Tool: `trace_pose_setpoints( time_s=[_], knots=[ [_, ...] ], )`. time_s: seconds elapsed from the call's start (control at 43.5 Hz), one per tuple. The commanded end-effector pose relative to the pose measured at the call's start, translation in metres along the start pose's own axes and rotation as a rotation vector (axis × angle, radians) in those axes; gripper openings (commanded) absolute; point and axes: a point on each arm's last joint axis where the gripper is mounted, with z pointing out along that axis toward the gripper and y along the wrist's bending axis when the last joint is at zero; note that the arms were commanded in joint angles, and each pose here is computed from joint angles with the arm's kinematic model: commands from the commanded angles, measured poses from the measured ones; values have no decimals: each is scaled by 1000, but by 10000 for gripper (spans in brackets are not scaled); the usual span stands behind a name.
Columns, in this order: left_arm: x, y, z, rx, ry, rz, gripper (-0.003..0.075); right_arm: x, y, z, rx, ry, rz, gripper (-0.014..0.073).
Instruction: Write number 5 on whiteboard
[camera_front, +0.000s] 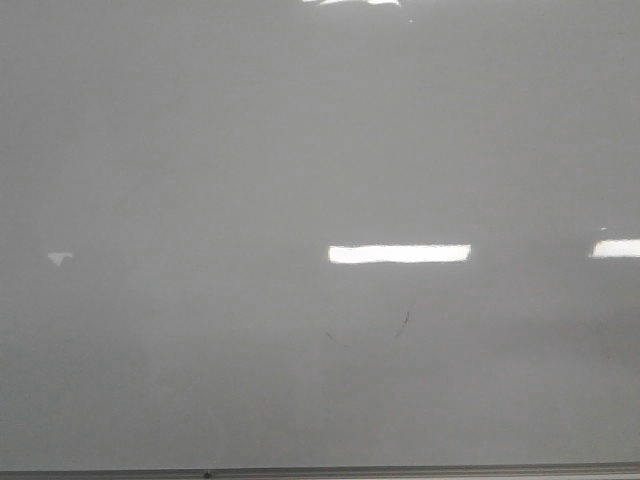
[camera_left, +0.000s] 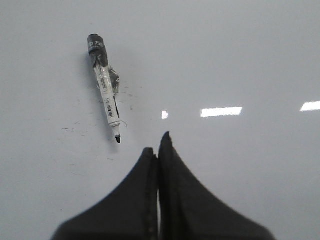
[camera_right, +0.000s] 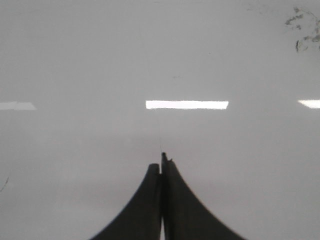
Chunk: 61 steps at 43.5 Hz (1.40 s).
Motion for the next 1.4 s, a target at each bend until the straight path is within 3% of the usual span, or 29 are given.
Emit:
trace_pose_setpoints(
  time_s=[0.0,0.92,1.103,1.264,1.379],
  knots=[
    [-7,0,-1,2,-95,-20,-20,-13,0,-3,11,-112,-21,-70],
    [-7,0,-1,2,-95,-20,-20,-13,0,-3,11,-114,-21,-70],
    [-14,1,-2,-3,-170,-22,-20,-15,0,-3,11,-130,-21,-70],
    [-37,2,-8,-9,-297,-98,-20,-40,1,-10,5,-175,-15,-70],
    [-64,1,-12,-1,-269,-68,-20,-71,4,-19,-5,-148,-17,-70]
  ],
)
